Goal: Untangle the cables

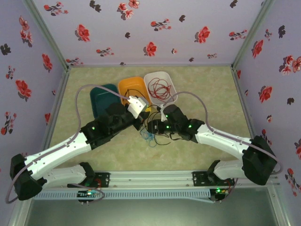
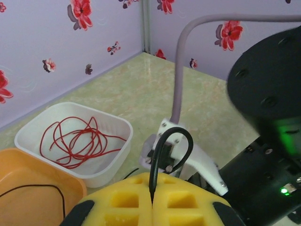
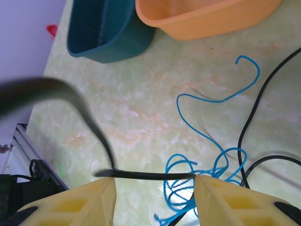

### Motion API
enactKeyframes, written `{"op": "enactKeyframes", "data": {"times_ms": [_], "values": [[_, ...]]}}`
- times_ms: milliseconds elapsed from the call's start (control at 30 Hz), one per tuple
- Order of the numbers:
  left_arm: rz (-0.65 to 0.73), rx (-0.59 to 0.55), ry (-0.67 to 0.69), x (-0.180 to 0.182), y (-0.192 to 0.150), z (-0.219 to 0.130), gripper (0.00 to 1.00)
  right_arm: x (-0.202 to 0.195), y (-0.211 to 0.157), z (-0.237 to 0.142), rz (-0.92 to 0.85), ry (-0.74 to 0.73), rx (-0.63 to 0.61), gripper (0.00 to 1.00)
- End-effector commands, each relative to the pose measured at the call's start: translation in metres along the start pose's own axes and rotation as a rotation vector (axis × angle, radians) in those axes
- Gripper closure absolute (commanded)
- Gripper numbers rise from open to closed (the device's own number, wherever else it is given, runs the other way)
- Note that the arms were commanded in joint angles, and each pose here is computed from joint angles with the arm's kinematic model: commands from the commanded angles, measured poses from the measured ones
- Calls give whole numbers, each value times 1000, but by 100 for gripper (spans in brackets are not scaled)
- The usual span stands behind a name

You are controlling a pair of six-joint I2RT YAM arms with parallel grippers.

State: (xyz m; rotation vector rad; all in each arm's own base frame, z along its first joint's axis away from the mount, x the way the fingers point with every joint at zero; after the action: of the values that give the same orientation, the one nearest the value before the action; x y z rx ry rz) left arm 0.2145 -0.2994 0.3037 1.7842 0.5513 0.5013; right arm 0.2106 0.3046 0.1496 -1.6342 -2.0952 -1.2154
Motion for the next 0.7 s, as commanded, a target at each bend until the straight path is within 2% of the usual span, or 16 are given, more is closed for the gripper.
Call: {"op": "enactKeyframes", "data": {"times_ms": [0,267,467,667], "values": [[-10,-59,-25,-2,17,-4,100,-16,-11,7,-4,-80,52,54],[-62,-127,-52,-5,35,-21,100,-45,-23,24,23,-192,92,51],[-88,-182,-74,-6,47,-35,100,-60,-19,41,85,-221,55,43],[-87,-233,-82,-6,61,-51,100,-86,-25,58,164,-275,71,45]]}}
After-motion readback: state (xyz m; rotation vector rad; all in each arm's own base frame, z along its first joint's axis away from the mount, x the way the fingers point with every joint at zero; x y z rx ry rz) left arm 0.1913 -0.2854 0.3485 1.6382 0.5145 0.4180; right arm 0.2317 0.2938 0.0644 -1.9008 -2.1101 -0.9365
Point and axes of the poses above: each hand's point on the last joint's axis, 136 mm out from that joint toward the fingers, its own z axis out along the fingers, its own x axis along the line the jaws close on, y = z × x, the point moved 1 cm from there along -z, back along the fingers, and after that the axes turned 2 degrees about z, right-handed, at the moved point
